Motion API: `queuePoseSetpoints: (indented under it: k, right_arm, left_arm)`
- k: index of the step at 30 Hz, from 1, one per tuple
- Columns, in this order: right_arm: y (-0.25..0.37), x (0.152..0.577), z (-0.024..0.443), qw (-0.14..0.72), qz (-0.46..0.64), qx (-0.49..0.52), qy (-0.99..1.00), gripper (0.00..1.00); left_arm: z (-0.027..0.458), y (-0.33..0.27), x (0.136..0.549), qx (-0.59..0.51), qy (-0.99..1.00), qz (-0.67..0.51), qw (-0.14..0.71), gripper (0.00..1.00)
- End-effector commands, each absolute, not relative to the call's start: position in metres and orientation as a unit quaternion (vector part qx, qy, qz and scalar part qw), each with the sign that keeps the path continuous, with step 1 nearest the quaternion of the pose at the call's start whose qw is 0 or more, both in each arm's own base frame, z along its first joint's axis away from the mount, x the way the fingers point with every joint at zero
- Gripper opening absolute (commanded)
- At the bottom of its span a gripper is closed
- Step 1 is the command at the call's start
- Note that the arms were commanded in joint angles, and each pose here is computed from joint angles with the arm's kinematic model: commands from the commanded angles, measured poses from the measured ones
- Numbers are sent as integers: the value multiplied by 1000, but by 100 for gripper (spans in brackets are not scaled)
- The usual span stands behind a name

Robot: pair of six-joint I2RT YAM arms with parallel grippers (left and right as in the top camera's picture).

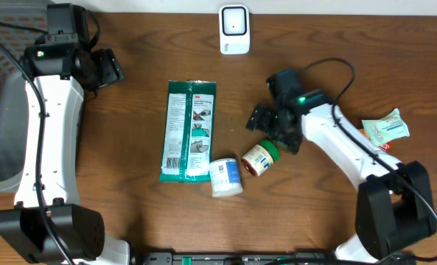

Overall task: Scan the item barcode
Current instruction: 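Adjust the right gripper's hold on the green-lidded jar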

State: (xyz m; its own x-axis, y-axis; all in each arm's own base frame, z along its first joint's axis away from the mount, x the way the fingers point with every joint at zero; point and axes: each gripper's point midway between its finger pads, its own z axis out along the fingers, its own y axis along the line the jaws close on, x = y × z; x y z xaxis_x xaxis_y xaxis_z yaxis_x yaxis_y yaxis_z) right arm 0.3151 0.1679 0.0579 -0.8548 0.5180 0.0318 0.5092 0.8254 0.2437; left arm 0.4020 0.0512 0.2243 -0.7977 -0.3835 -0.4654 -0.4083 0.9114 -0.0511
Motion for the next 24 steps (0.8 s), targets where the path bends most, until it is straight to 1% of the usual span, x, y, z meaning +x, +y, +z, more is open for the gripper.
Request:
queuePoseSetpoints:
  k: [1, 6, 13, 18, 20, 22, 23, 24]
  right_arm:
    - [162, 305, 53, -9, 104, 369, 924, 99]
    - [159, 295, 49, -24, 87, 395, 914, 99]
    - [156, 300, 31, 8, 85, 416, 905, 99]
    - [156, 304, 25, 19, 93, 416, 904, 96]
    - [151, 304, 23, 26, 83, 417, 905, 93]
    - [148, 305, 23, 34, 75, 418, 905, 86]
    - [147, 305, 23, 35, 74, 418, 905, 80]
    - [148, 305, 23, 34, 75, 418, 905, 75]
  left_arm:
    - [232, 56, 400, -211, 945, 34, 249, 82]
    - [232, 56, 400, -211, 945, 34, 249, 82]
    - [232, 56, 400, -211, 945, 34, 249, 82]
    - [232, 56, 400, -211, 945, 34, 249, 82]
    - [232, 56, 400, -211, 945, 34, 249, 82]
    - [232, 56, 400, -211, 945, 34, 249, 82]
    - [232, 56, 400, -211, 945, 34, 249, 82]
    - [232, 56, 400, -211, 945, 34, 249, 82]
